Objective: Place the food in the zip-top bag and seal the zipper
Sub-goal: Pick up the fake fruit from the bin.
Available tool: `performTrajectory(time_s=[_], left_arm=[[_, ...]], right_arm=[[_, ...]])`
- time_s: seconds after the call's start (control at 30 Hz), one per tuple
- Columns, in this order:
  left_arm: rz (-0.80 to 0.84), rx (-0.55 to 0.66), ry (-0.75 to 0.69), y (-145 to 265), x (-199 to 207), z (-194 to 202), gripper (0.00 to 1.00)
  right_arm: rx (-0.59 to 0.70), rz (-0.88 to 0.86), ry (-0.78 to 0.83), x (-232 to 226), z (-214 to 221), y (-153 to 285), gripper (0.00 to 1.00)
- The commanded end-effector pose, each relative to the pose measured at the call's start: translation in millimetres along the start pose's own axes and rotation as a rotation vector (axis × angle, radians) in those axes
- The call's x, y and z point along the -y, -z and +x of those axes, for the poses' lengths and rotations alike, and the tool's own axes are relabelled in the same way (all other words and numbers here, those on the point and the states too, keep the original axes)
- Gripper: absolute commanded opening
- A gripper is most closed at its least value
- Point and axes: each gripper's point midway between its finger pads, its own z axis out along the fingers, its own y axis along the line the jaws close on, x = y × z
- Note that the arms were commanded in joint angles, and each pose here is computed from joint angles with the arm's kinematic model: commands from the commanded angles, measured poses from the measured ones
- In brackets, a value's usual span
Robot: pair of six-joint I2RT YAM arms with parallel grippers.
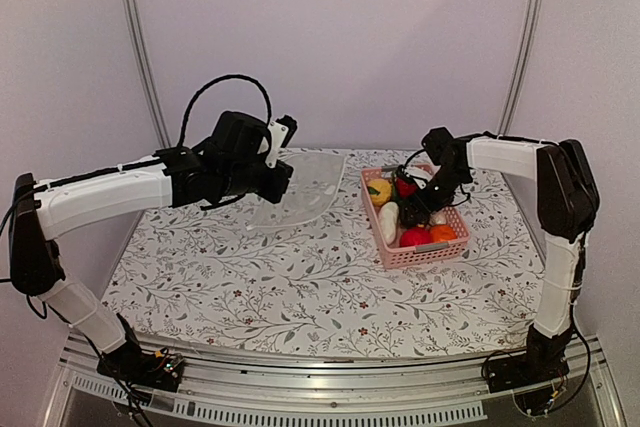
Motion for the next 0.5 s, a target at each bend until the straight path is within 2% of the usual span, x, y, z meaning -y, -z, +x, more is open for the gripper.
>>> performTrajectory(time_s=[0.0, 0.07, 0.3, 0.47], left_arm=[[0.008, -0.001, 0.016, -1.8, -2.6, -0.6, 0.00], [0.008, -0.001, 0.015, -1.7, -2.2, -0.6, 0.00], [0.005, -0.008, 0.011, -3.8, -2.5, 1.6, 0.00], [0.005, -0.008, 0.019, -4.2, -3.1, 1.1, 0.00]], right_arm=[[0.008, 0.015, -0.020, 5.9, -6.9, -7.1, 0.89], [0.015, 0.017, -0.025, 7.2, -8.9, -8.3, 0.87], [0.052, 0.039, -0.012, 8.1, -14.2, 5.8, 0.61], [0.134, 0.056, 0.016, 1.6, -24.8, 44.3, 0.54]])
